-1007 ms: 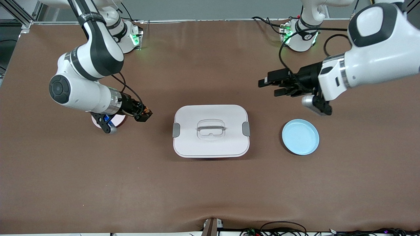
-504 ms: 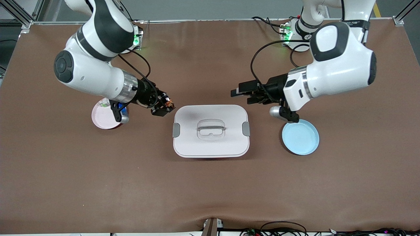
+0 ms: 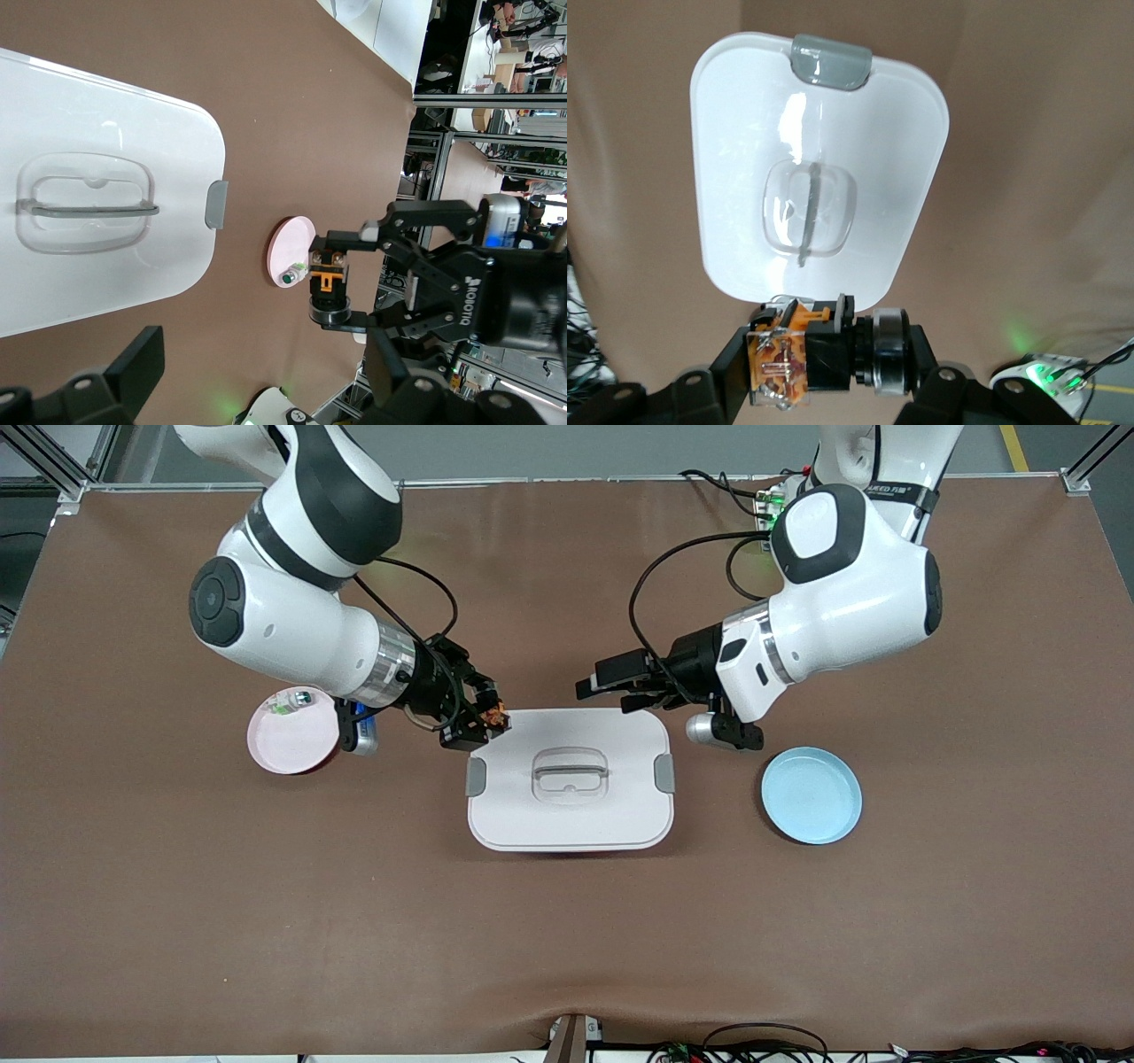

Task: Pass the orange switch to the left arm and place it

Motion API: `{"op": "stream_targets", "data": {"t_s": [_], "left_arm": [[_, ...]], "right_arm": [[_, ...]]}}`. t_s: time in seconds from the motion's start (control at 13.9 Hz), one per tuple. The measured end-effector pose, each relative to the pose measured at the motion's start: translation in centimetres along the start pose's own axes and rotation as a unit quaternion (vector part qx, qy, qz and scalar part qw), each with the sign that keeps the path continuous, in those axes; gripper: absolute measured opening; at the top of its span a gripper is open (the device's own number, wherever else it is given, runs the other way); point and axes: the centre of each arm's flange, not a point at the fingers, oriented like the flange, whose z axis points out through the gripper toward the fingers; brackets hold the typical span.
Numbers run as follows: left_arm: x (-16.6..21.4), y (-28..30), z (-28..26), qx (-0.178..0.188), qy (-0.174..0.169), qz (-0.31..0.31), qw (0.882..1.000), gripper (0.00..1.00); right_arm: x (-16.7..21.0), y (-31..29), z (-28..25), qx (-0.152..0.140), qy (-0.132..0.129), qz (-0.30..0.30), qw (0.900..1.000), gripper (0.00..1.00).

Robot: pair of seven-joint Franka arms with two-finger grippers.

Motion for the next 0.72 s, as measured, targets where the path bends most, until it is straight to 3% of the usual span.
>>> {"op": "stream_targets", "data": {"t_s": [0.36, 0.72], "left_arm": [[-0.9, 0.4, 3.5, -0.019, 0.011, -0.015, 1.0, 1.0], [-0.5, -0.1, 3.9, -0.019, 0.017, -0.019, 0.999, 1.0]], "right_arm": [[-2.2, -2.4, -0.7, 0.047, -0.021, 0.047, 0.998, 0.72], [-5.6, -2.6, 3.9, 0.05, -0.032, 0.072, 0.996, 0.72]]}}
